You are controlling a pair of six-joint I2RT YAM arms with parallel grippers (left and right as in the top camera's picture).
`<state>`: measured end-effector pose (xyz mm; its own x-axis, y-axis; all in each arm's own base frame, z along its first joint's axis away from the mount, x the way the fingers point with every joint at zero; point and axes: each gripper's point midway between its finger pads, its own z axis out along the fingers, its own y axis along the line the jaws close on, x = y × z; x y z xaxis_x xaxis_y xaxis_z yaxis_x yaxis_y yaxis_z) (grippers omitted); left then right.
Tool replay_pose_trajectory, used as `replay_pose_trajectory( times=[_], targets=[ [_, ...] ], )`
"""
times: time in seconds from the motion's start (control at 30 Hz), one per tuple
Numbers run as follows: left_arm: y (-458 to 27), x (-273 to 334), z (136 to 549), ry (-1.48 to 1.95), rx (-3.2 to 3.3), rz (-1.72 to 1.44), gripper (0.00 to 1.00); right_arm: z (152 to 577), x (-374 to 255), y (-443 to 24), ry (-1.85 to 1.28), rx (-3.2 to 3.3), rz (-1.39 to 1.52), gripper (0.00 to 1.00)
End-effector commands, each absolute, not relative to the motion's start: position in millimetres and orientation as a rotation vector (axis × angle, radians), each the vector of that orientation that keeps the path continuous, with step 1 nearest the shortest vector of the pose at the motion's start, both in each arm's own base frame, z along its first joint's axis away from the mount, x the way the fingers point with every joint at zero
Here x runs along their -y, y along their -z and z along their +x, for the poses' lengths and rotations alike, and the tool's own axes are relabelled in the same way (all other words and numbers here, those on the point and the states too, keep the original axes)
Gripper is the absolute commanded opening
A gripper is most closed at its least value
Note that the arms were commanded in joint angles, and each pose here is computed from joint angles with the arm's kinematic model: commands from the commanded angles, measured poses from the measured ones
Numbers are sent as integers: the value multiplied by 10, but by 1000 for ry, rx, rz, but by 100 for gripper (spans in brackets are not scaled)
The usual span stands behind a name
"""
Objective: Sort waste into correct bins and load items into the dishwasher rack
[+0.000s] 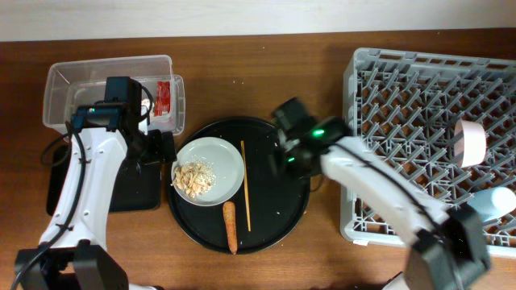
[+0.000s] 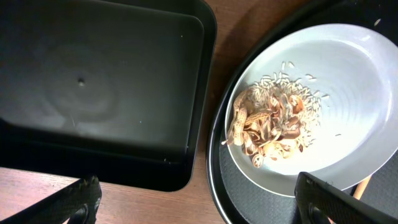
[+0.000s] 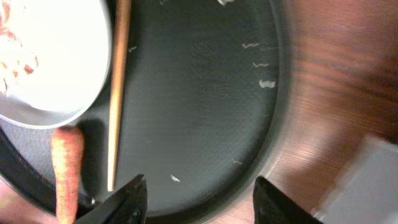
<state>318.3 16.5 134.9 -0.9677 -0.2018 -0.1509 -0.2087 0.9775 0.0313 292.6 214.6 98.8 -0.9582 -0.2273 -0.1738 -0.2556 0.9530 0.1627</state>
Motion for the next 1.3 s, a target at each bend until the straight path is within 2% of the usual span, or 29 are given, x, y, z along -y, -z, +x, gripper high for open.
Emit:
replay_pose_trajectory(
  times=[0.0,0.07,0.23,0.43,0.67,0.77,0.87,1.03,1.13,1.27],
  targets=[
    [-1418,-149,3185,-51,-2955,-313,99,2757,-2532,-622,-261,-3014,-447,54],
    [-1418,-149,3185,-51,-2955,-313,99,2662,-2713,-331,-238,-3064,-415,54],
    [-1418,-149,3191,-51,-2952,-312,99,2596,-2970,-72,-237,-3062,-382,53],
    [-1418,-149,3191,-51,-2952,-312,99,2632,-2837,158,-90,-3087,-209,52],
    [-1418,-149,3191,-51,-2952,-312,99,2585,-2834,226,-88,-3120,-161,17],
    [-1418,-149,3191,-51,-2952,-312,99,2559,-2843,220,-101,-3133,-162,5],
    [-1418,-149,3185,-51,-2955,-313,99,2621,-2748,29,-106,-3124,-126,4],
    [-1418,-149,3186,-51,-2954,-313,99,2984,-2250,-975,-232,-2948,-163,4],
    [-1418,-148,3186,-50,-2954,-313,99,3034,-1326,-1638,-203,-2861,-78,4],
    [-1418,-130,3191,-34,-2954,-312,99,3037,-558,-1557,-114,-2930,120,4]
  ],
)
